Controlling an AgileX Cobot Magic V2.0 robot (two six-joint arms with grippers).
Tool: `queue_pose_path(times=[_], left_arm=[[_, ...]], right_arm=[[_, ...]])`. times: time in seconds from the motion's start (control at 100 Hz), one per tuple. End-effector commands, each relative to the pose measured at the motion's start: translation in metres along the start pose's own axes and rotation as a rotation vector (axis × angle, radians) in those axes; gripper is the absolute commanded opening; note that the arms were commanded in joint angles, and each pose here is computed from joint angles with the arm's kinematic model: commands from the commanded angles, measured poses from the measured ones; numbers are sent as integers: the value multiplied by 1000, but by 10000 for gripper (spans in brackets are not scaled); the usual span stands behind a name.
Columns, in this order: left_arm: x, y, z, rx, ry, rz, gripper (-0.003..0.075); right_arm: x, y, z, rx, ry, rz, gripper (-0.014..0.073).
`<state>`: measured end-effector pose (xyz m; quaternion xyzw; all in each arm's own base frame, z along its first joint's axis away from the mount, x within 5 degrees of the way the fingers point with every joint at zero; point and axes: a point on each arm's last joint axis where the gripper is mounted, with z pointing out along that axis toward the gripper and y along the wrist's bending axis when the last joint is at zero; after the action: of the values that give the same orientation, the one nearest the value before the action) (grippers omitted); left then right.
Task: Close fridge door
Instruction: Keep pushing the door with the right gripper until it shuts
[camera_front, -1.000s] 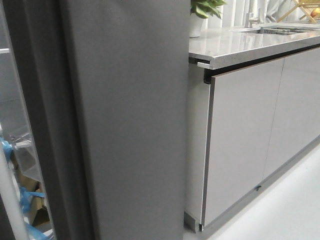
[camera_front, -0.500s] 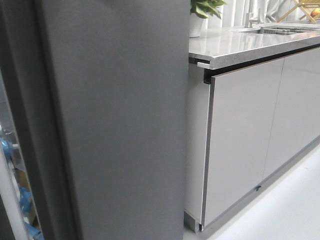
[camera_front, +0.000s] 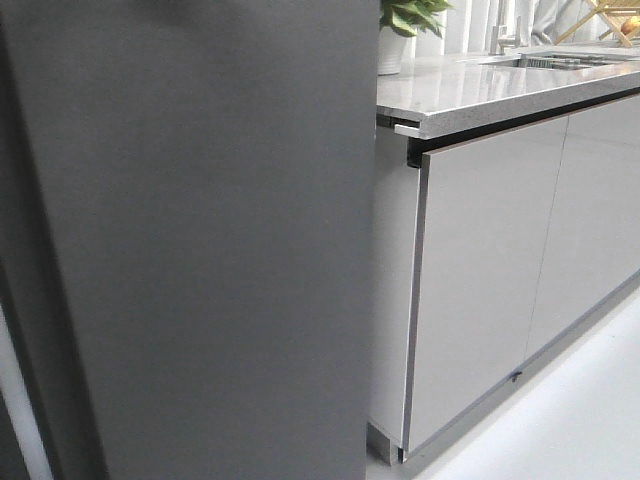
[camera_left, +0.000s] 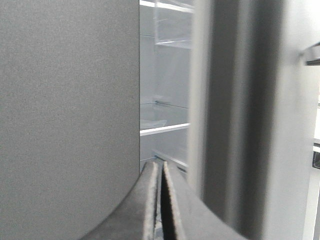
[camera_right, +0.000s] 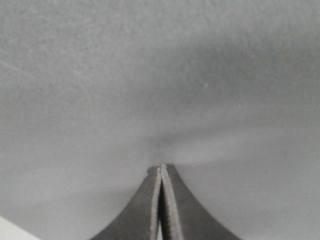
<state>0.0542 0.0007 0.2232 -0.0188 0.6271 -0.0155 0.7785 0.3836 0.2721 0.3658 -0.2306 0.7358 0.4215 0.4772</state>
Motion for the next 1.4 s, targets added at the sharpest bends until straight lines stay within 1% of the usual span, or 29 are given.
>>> queue_pose_path(times=[0.0,0.18,0.32,0.41,0.65,0.91,1.04,1.13,1.14,1.29,1.39], left_arm=[[5,0,-1,2,-47,-6,-20],[5,0,-1,2,-47,-6,-20],[5,0,-1,2,-47,-6,-20],[5,0,-1,2,-47,-6,-20],[5,0,-1,2,-47,-6,-20],[5,0,-1,2,-47,-6,-20],[5,0,-1,2,-47,-6,-20],[5,0,-1,2,-47,-6,-20],[5,0,-1,2,-47,-6,-20],[5,0,-1,2,-47,-6,-20],[5,0,-1,2,-47,-6,-20]], right_arm=[[-34,9,-9,23,-145,-21,-46],[-39,-3,13,32,-187,-34,-46],[-40,-7,32,13,-212,-49,-46],[-40,-3,43,-4,-227,-59,-46],[-26,3,67,9,-248,-53,-46],[-21,5,70,-21,-208,-75,-46],[-15,10,70,-78,-141,-99,-46],[-12,8,67,-81,-69,-79,-46],[-11,7,66,-81,-57,-61,-46],[-5,-1,53,4,145,-34,-46],[-4,-7,38,98,277,-38,-46]])
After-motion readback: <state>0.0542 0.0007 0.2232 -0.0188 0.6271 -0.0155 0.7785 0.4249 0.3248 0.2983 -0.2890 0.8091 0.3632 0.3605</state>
